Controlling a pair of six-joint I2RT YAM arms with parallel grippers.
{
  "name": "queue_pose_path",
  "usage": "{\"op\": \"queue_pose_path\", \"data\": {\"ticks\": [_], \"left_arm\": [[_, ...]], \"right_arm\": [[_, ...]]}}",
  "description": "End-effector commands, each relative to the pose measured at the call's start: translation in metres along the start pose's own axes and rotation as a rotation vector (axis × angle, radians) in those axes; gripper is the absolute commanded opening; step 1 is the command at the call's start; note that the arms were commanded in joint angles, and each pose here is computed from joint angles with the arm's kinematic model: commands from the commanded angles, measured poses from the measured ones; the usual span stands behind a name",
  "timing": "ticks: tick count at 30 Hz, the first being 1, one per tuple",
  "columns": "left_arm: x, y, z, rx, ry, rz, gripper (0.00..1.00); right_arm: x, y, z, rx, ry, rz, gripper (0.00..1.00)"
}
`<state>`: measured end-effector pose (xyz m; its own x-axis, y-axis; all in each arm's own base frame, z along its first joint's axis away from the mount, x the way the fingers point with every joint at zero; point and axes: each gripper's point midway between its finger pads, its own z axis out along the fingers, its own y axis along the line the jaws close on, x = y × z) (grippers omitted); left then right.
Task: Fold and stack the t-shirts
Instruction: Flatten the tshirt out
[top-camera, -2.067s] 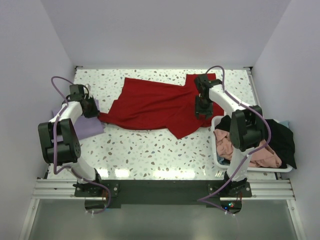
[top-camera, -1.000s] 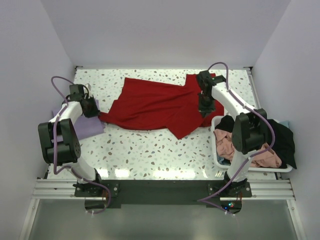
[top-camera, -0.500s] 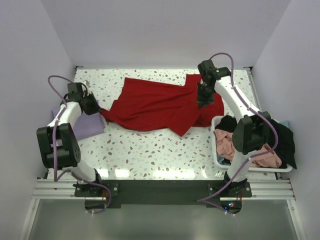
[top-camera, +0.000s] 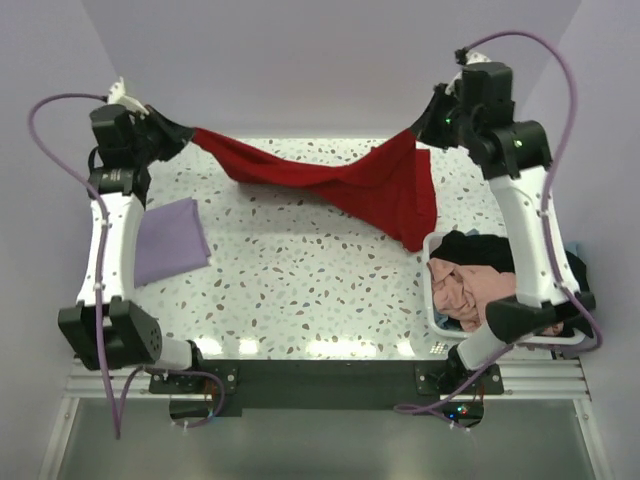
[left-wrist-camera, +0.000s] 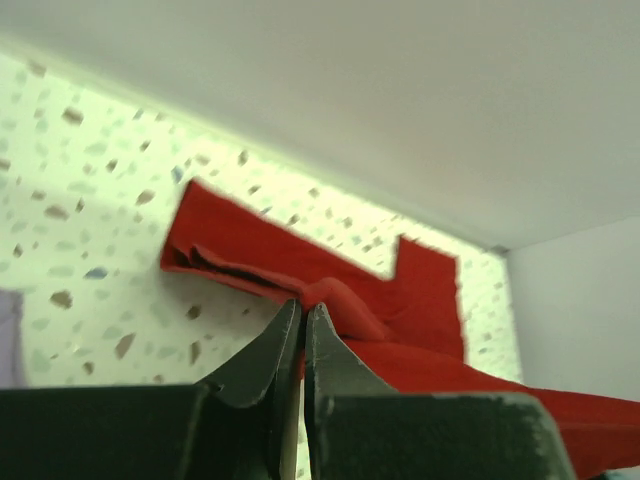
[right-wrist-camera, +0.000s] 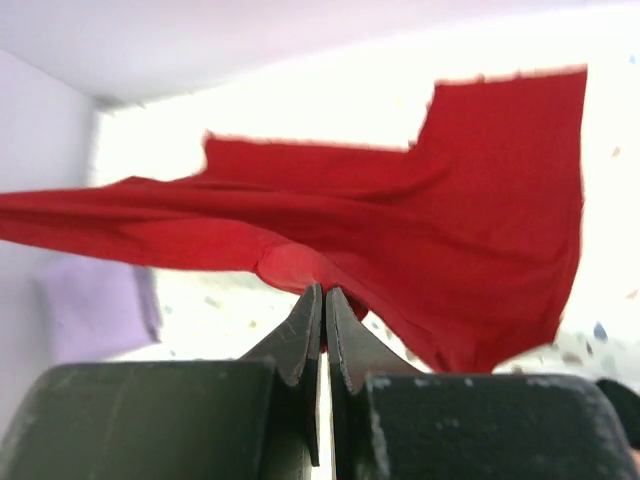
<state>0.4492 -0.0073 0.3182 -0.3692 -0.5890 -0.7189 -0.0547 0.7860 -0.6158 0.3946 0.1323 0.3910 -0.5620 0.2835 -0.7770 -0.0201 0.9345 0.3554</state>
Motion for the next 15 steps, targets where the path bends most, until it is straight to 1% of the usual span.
{"op": "queue_pose_path", "data": {"ticks": [1, 2, 3, 4, 5, 6, 8, 9, 11, 12, 13, 15], "left_arm": [[-0.086, -0.092, -0.087, 0.199, -0.309, -0.028, 0.00], [-0.094, -0.099, -0.101, 0.209, -0.346, -0.030, 0.00], [-0.105, -0.117, -0.132, 0.242, -0.414, -0.021, 0.00], [-0.113, -0.121, -0.149, 0.236, -0.467, -0.022, 0.00], [-0.116, -0.125, -0.163, 0.229, -0.492, -0.024, 0.00], [-0.125, -0.139, -0.194, 0.246, -0.557, 0.000, 0.00], [-0.132, -0.142, -0.221, 0.213, -0.620, 0.008, 0.00], [-0.137, -0.150, -0.246, 0.223, -0.674, 0.031, 0.00], [-0.144, -0.154, -0.271, 0.204, -0.741, 0.036, 0.00], [-0.145, -0.156, -0.283, 0.199, -0.770, 0.053, 0.00], [-0.148, -0.157, -0.291, 0.192, -0.795, 0.056, 0.00], [-0.151, -0.158, -0.298, 0.186, -0.817, 0.074, 0.00]], "right_arm": [[-0.069, 0.029, -0.087, -0.167, -0.345, 0.037, 0.00], [-0.076, 0.033, -0.102, -0.194, -0.391, 0.035, 0.00], [-0.088, 0.039, -0.132, -0.250, -0.485, 0.030, 0.00], [-0.093, 0.042, -0.147, -0.274, -0.532, 0.027, 0.00], [-0.099, 0.043, -0.163, -0.294, -0.582, 0.016, 0.00], [-0.109, 0.045, -0.199, -0.332, -0.695, 0.016, 0.00], [-0.118, 0.042, -0.227, -0.342, -0.794, 0.011, 0.00], [-0.126, 0.040, -0.250, -0.346, -0.857, 0.014, 0.00], [-0.134, 0.035, -0.267, -0.314, -0.907, 0.006, 0.00], [-0.141, 0.036, -0.286, -0.321, -0.943, 0.007, 0.00], [-0.146, 0.037, -0.283, -0.309, -0.944, 0.003, 0.00], [-0.155, 0.042, -0.296, -0.331, -0.980, 0.006, 0.00]]}}
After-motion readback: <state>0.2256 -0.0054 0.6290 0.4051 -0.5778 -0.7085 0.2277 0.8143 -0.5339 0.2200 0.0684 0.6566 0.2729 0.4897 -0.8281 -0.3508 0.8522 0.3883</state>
